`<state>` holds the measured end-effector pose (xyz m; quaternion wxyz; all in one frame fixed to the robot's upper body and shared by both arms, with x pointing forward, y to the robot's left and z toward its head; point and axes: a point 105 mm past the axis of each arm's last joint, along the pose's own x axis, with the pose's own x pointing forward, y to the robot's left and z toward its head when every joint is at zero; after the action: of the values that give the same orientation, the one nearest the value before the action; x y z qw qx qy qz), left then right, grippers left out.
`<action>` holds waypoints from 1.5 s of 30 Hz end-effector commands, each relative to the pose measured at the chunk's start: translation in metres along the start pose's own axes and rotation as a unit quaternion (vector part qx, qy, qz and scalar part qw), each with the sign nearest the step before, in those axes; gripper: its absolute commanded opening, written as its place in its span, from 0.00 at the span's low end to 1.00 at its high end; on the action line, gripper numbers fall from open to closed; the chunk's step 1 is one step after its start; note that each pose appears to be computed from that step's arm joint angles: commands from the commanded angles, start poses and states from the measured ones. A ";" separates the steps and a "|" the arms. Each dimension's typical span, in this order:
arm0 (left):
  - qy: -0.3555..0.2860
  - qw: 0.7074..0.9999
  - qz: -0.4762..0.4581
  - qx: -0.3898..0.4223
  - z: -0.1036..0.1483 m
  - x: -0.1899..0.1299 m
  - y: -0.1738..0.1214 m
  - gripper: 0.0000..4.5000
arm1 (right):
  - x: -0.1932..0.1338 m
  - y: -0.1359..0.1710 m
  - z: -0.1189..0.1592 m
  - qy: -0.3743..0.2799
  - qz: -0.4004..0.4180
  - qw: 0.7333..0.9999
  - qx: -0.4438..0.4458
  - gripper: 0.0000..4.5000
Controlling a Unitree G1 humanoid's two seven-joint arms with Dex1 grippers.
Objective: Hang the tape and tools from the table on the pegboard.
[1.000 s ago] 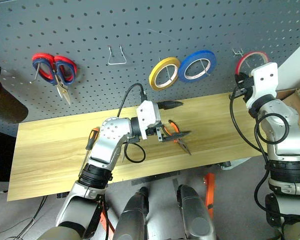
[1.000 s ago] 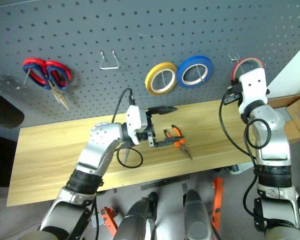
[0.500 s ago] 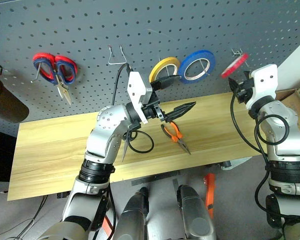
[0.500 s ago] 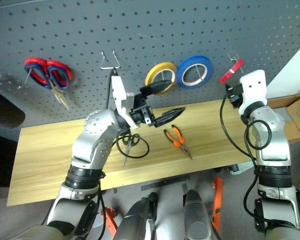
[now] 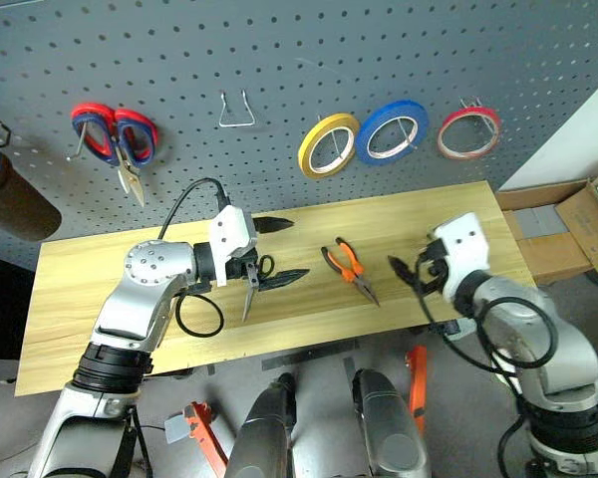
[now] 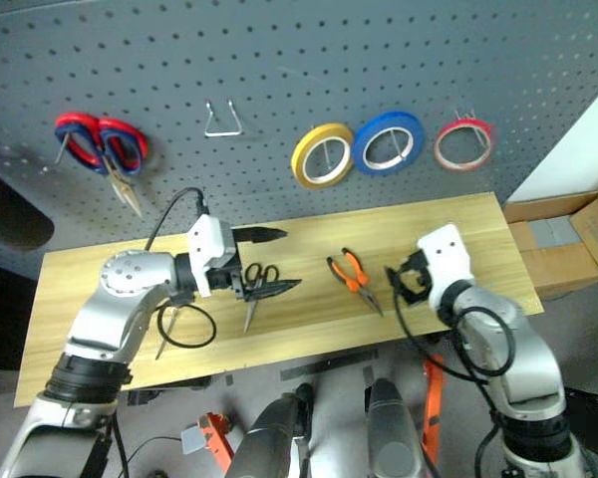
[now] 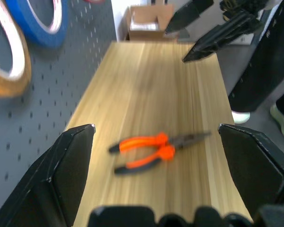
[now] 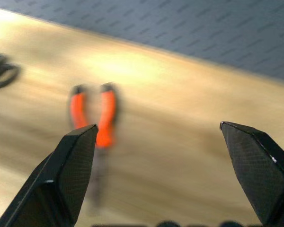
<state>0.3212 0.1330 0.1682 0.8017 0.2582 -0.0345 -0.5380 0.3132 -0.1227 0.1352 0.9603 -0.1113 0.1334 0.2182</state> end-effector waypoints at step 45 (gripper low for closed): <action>0.096 0.995 0.037 0.009 -0.042 -0.050 0.011 1.00 | 0.113 0.068 -0.030 0.093 0.063 0.990 -0.085 0.51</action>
<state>0.3231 0.1868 0.1373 0.8043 0.3158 0.0402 -0.5017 0.3798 -0.0335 0.0620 0.9152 -0.2074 0.2148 0.2705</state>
